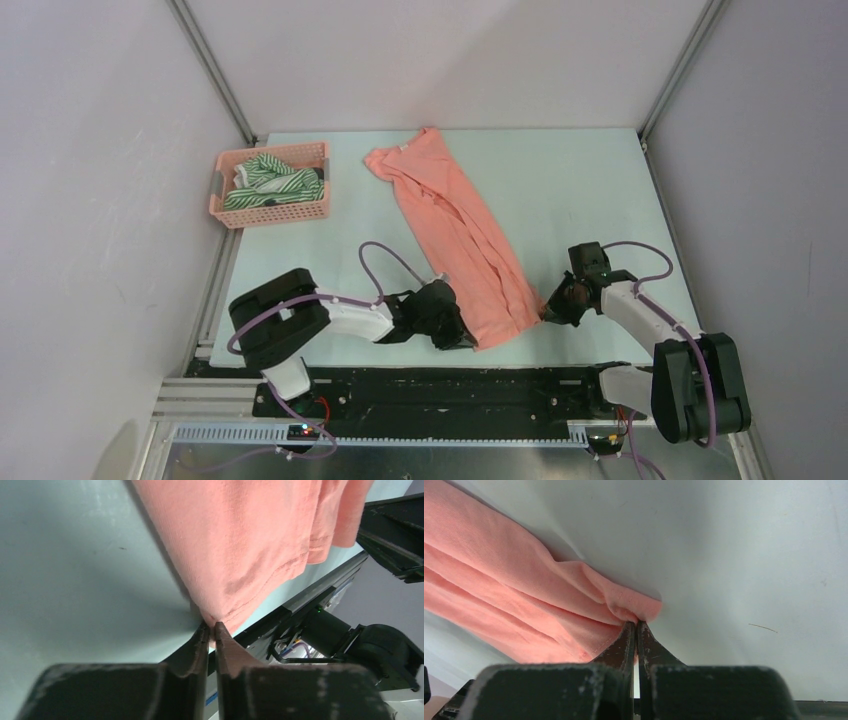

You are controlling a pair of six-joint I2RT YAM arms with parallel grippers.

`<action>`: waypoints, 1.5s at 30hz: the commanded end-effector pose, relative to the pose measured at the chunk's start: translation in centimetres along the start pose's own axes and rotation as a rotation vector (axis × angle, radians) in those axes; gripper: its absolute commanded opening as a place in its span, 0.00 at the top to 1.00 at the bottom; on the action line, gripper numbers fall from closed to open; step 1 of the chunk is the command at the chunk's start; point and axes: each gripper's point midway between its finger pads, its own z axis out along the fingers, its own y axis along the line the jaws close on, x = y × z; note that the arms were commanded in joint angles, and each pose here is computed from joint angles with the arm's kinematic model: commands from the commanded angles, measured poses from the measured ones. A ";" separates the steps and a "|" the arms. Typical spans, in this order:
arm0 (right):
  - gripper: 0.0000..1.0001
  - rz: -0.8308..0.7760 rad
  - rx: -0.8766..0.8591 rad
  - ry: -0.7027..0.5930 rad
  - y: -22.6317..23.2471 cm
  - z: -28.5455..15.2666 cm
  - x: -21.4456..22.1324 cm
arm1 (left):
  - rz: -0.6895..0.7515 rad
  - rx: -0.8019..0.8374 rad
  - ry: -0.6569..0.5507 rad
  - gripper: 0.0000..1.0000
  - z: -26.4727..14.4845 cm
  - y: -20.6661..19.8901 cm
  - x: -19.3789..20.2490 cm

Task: Fold and stack the mixed laundry pile
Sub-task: Fold the T-shirt at the center of the board.

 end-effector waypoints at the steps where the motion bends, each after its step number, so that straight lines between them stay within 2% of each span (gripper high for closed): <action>1: 1.00 -0.012 -0.024 -0.016 0.4 0.0 0.1 | 0.012 -0.012 -0.017 0.97 0.0 -0.1 0.0; 5: 1.00 -0.030 -0.049 0.008 0.7 -0.7 0.9 | 0.061 -0.061 -0.109 1.00 -2.5 0.3 -1.6; 6: 1.00 -0.030 -0.049 0.021 0.6 -0.9 1.3 | 0.076 -0.115 -0.155 1.00 -3.7 1.1 -2.3; 10: 1.00 -0.036 -0.062 0.045 0.9 -1.8 2.6 | 0.129 -0.129 -0.221 1.00 -7.0 0.9 -3.2; 14: 1.00 -0.036 -0.072 0.057 1.3 -2.5 4.3 | 0.140 -0.152 -0.215 1.00 -8.7 2.4 -2.7; 19: 1.00 -0.009 -0.079 0.092 1.4 -2.5 7.7 | 0.223 -0.229 -0.223 1.00 -11.4 4.7 -2.6; 23: 1.00 -0.001 -0.055 0.059 1.0 -2.6 8.9 | 0.258 -0.280 -0.173 1.00 -12.9 7.5 -1.4; 28: 0.93 -0.004 -0.036 0.041 0.6 -2.6 9.8 | 0.230 -0.319 -0.093 1.00 -12.7 10.9 0.6; 29: 0.91 -0.014 -0.051 0.037 1.0 -2.7 9.7 | 0.235 -0.305 -0.105 0.93 -12.9 10.6 0.4; 30: 0.85 -0.042 -0.077 0.027 1.6 -3.1 9.5 | 0.256 -0.288 -0.117 0.86 -13.2 10.0 0.1; 31: 0.80 -0.062 -0.089 0.007 1.9 -3.3 9.1 | 0.265 -0.278 -0.150 0.73 -13.6 9.6 -0.6; 32: 0.72 -0.118 -0.126 -0.026 2.9 -3.9 8.4 | 0.290 -0.257 -0.173 0.66 -14.1 8.5 -1.2; 33: 0.69 -0.156 -0.149 -0.041 3.5 -4.3 8.0 | 0.300 -0.256 -0.209 0.58 -14.7 8.1 -2.4; 36: 0.57 -0.334 -0.281 -0.134 7.0 -5.9 5.8 | 0.291 -0.236 -0.300 0.53 -16.2 6.0 -6.2; 38: 0.55 -0.417 -0.347 -0.177 9.2 -6.6 4.3 | 0.283 -0.256 -0.368 0.51 -17.2 5.2 -9.6; 41: 0.54 -0.462 -0.351 -0.203 11.1 -6.0 1.8 | 0.258 -0.340 -0.489 0.44 -19.0 5.1 -15.9; 45: 0.55 -0.499 -0.379 -0.217 14.1 -6.3 -1.5 | 0.182 -0.376 -0.608 0.43 -20.2 3.9 -24.5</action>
